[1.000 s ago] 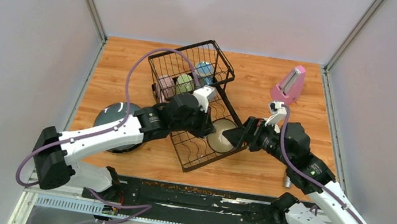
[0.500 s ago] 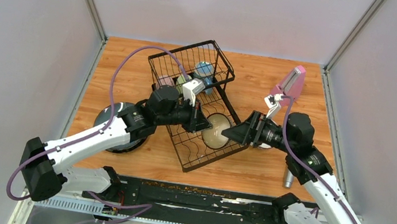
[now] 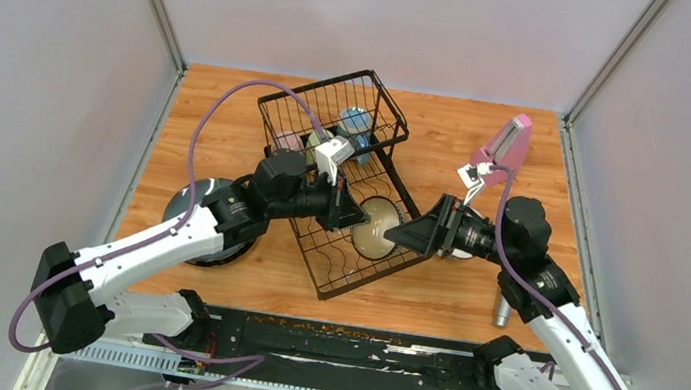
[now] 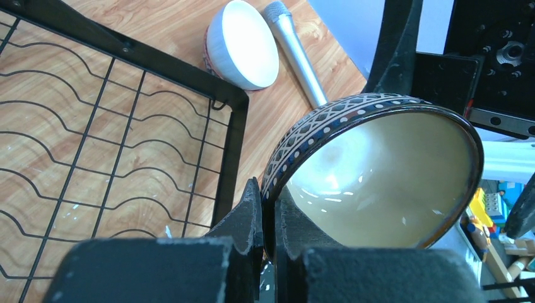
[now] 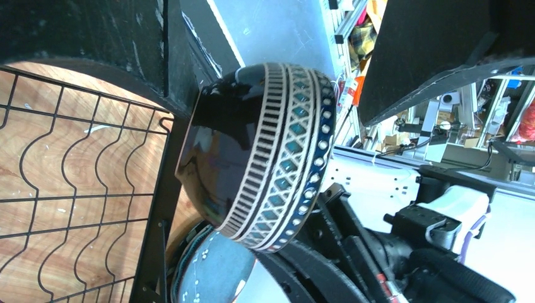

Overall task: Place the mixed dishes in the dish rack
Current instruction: Pick up the bowl from the center of the board.

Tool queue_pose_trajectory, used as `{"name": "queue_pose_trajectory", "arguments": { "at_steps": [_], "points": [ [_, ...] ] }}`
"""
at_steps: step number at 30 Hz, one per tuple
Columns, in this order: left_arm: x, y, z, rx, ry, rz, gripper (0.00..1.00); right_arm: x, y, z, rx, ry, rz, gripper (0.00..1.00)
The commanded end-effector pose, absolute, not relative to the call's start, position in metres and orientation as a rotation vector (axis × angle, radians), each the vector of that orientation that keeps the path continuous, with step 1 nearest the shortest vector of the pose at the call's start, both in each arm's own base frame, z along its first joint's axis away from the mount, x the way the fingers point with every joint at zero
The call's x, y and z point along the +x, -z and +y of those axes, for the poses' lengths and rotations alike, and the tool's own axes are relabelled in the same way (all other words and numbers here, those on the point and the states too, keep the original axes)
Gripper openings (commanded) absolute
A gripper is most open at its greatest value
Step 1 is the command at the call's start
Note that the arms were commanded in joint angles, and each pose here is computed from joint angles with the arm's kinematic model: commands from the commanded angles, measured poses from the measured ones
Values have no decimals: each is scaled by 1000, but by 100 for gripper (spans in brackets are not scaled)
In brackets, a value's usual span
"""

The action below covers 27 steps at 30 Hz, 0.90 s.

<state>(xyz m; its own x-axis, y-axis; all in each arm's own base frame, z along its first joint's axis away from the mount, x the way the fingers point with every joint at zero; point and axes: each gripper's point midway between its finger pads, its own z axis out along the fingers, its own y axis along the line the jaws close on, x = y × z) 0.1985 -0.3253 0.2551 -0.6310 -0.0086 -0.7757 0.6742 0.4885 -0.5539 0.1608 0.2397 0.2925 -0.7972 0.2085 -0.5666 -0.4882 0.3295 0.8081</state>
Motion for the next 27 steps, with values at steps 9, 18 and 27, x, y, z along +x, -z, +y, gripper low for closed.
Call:
{"name": "queue_pose_trajectory", "arguments": {
  "at_steps": [9, 18, 27],
  "points": [
    [200, -313, -331, 548, 1274, 1754, 0, 162, -302, 248, -256, -1596, 1994, 75],
    [199, -308, -328, 558, 1255, 1746, 0, 163, -317, 245, -295, -1567, 1910, 51],
    [206, -297, -326, 540, 1209, 1786, 30, 170, -319, 242, -265, -1512, 1886, 48]
  ]
}}
